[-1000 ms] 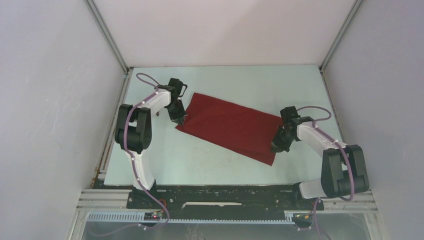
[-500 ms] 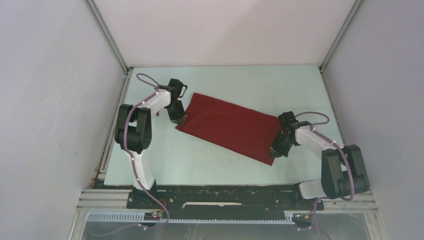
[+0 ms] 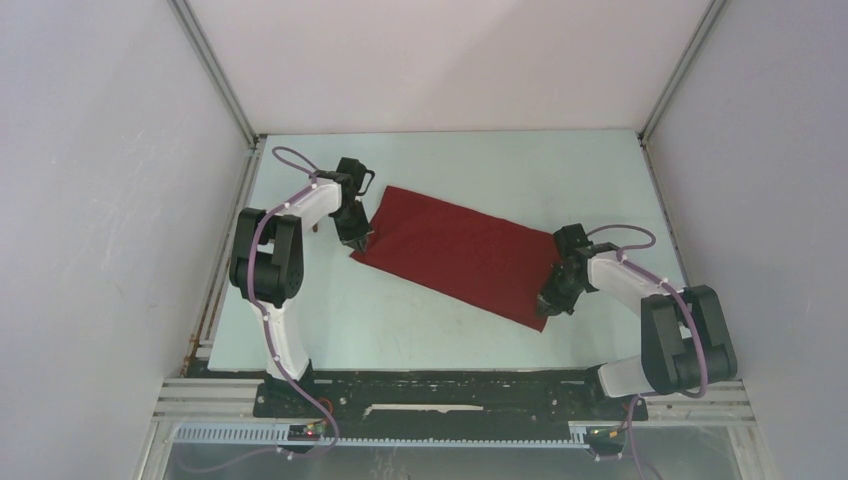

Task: Fold the napkin into a case and place the utensils inside
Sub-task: Fold and flatten the napkin at the center of the board.

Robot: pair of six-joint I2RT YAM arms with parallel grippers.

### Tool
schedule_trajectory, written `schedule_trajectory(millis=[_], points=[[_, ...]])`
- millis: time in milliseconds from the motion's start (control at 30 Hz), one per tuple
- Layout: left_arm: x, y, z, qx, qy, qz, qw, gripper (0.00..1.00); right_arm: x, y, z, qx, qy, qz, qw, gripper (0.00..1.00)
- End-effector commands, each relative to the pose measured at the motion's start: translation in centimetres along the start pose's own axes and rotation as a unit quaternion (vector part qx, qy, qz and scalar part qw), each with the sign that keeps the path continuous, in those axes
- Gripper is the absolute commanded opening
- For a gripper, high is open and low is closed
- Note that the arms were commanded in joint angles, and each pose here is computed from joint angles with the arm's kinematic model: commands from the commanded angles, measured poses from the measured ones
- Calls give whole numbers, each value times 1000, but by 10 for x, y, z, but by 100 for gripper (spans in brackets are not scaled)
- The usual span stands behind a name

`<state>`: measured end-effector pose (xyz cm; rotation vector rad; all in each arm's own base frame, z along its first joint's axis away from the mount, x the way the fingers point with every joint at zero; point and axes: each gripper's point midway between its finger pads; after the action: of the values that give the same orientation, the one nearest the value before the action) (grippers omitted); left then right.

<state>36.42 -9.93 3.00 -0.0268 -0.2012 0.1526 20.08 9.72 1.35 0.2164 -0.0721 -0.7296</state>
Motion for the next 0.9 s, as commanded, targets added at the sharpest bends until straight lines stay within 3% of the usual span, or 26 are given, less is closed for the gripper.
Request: schedule_trajectory(millis=[0,300,567,867], points=[[4,10,7,19,-14,-7,1000,0,-5,-3,4,-7,-5,-8,1000,0],[5,10,10,20,-18,-5,1000,0,-13,-7,-3,-18,9,-16,1000,0],[6,11,13,20,-24,-4,1000,0,-13,-10,28,-1,-18,-14,1000,0],[5,8,15,15,-24,-6,1000,0,-21,-23,20,-26,-5,-18,999,0]])
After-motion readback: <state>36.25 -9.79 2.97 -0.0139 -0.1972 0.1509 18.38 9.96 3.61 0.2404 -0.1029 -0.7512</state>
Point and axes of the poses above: each gripper's point midway between its finger pads, its own z axis back along the fingers, its own y axis along the line the jaws close on, x = y × z, and after that the axes turned 10 degrees about -z, right-handed
